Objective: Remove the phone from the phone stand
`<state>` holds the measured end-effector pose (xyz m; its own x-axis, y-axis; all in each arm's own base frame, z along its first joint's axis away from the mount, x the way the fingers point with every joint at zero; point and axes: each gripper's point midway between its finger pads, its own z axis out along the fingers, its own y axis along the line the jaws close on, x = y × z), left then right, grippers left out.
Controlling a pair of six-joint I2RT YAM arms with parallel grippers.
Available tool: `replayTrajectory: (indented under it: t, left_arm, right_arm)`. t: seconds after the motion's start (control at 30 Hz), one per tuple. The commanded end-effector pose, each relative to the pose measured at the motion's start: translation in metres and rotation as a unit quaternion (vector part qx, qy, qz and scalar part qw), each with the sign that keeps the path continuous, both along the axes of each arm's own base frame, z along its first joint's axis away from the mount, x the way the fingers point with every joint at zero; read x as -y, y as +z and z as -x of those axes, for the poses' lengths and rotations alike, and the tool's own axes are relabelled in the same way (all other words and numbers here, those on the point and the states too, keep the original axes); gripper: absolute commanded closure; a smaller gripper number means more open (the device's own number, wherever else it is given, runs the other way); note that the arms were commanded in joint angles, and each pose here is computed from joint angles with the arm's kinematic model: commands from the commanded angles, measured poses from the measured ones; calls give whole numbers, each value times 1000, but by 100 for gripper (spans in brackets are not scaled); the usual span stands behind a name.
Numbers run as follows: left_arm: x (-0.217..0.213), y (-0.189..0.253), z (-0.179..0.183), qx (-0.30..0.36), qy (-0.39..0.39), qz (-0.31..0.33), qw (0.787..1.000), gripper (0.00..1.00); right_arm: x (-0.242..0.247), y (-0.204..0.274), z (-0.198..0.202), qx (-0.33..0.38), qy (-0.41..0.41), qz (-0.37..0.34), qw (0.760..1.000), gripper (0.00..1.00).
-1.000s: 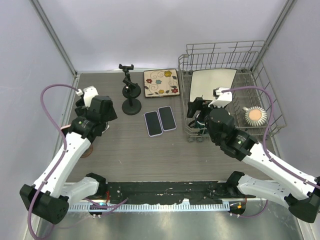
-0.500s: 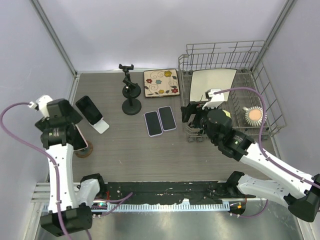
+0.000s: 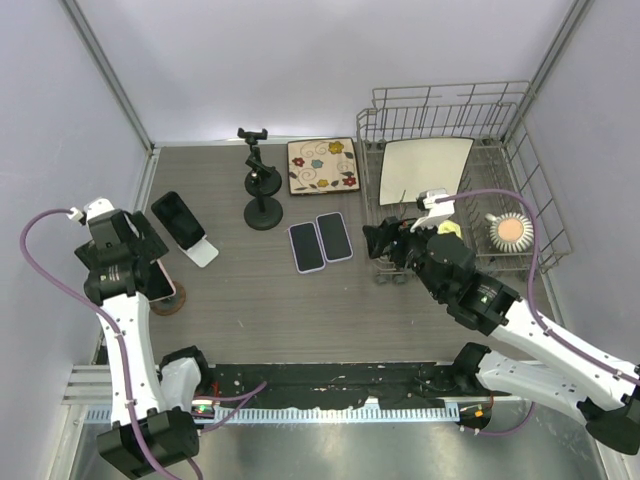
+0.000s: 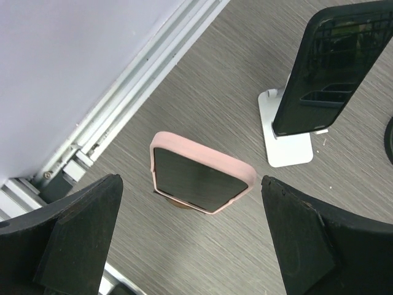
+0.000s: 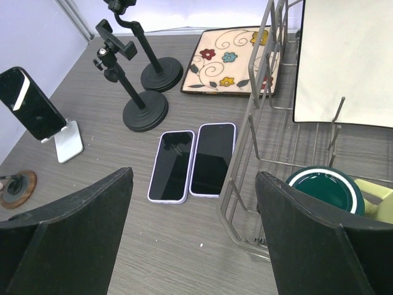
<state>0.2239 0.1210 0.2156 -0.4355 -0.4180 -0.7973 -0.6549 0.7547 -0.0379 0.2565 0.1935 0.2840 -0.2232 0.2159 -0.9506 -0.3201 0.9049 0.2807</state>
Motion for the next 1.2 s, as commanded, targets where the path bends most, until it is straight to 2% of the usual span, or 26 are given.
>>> replayTrajectory:
  t: [0.0, 0.4, 0.8, 1.0, 1.17]
  left_arm:
    - [-9, 19, -11, 4, -40, -77, 996, 0]
    - [-12, 2, -24, -23, -82, -109, 990, 0]
    - [-1, -25, -35, -24, -117, -81, 989, 0]
    - [-5, -35, -33, -39, -108, -82, 990, 0]
    - [-7, -43, -36, -21, -94, -52, 994, 0]
  right_arm:
    - [-3, 16, 5, 30, 14, -15, 999, 14]
    - [-4, 16, 8, 38, 17, -10, 999, 14]
    - [-9, 13, 9, 37, 25, -3, 999, 15]
    - [-10, 13, 10, 38, 27, -2, 999, 15]
    - [-10, 13, 10, 40, 27, -3, 999, 15]
